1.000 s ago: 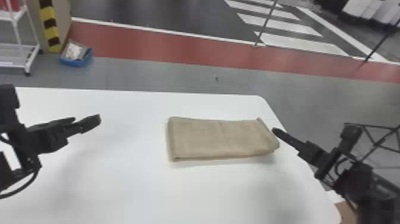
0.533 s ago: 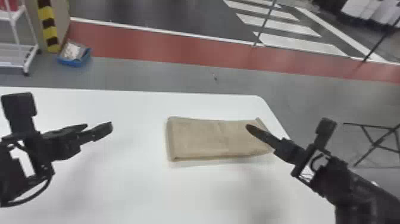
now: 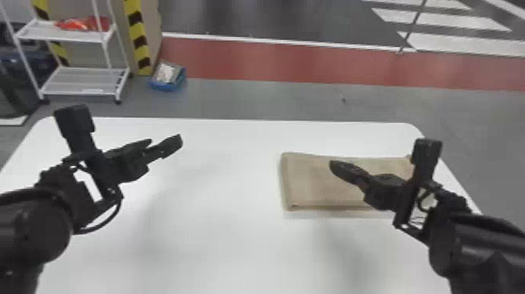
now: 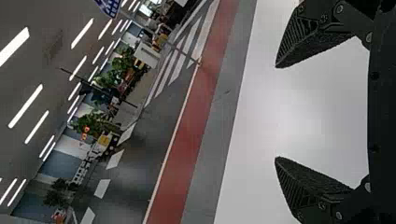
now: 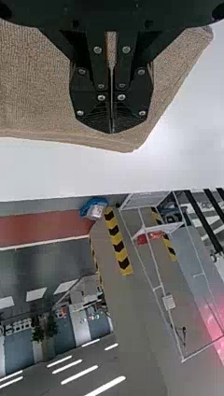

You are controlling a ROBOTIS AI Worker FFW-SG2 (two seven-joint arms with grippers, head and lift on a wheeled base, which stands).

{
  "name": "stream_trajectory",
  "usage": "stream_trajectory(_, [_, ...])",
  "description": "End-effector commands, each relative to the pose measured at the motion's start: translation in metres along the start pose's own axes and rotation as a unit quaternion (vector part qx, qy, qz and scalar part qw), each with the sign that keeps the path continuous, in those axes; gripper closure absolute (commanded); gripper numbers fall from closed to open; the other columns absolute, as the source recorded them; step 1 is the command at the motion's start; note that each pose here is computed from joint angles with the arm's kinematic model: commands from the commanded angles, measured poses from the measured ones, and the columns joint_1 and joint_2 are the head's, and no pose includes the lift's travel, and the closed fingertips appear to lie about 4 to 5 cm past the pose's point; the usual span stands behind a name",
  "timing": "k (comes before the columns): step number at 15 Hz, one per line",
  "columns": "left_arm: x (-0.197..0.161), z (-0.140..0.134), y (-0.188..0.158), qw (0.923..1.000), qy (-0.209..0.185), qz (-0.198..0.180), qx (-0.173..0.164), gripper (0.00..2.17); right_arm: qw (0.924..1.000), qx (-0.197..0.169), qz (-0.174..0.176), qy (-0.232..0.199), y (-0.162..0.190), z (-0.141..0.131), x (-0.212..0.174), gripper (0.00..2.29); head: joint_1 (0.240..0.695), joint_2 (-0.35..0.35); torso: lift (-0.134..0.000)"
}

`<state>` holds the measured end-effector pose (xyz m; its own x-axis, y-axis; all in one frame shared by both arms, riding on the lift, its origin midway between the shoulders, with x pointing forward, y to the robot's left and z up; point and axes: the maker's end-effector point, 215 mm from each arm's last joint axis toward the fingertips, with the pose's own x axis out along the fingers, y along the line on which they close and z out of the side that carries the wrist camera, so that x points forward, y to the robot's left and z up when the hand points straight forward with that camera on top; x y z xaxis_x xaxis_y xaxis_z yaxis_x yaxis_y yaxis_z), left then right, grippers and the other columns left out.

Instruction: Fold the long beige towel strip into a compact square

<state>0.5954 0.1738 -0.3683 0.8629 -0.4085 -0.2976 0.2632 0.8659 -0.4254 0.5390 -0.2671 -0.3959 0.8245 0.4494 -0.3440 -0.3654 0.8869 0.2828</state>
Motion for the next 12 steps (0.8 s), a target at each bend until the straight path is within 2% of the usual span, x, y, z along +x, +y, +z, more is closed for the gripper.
stream_trajectory(1, [-0.005,0.011,0.013,0.9999,-0.010,0.009,0.002,0.20,0.9998,-0.009,-0.008,0.015,-0.004,-0.012,0.007,2.01,0.695,-0.096,-0.124])
stream_trajectory(5, [-0.010,0.018,0.022,0.9998,-0.016,0.012,0.002,0.20,0.9986,0.000,-0.009,0.051,-0.008,-0.036,0.004,2.01,0.695,-0.070,-0.124])
stream_trajectory(12, [-0.008,0.015,0.018,0.9998,-0.013,0.011,0.003,0.20,0.9958,0.002,0.024,0.088,0.033,-0.058,0.015,2.01,0.695,-0.043,-0.124])
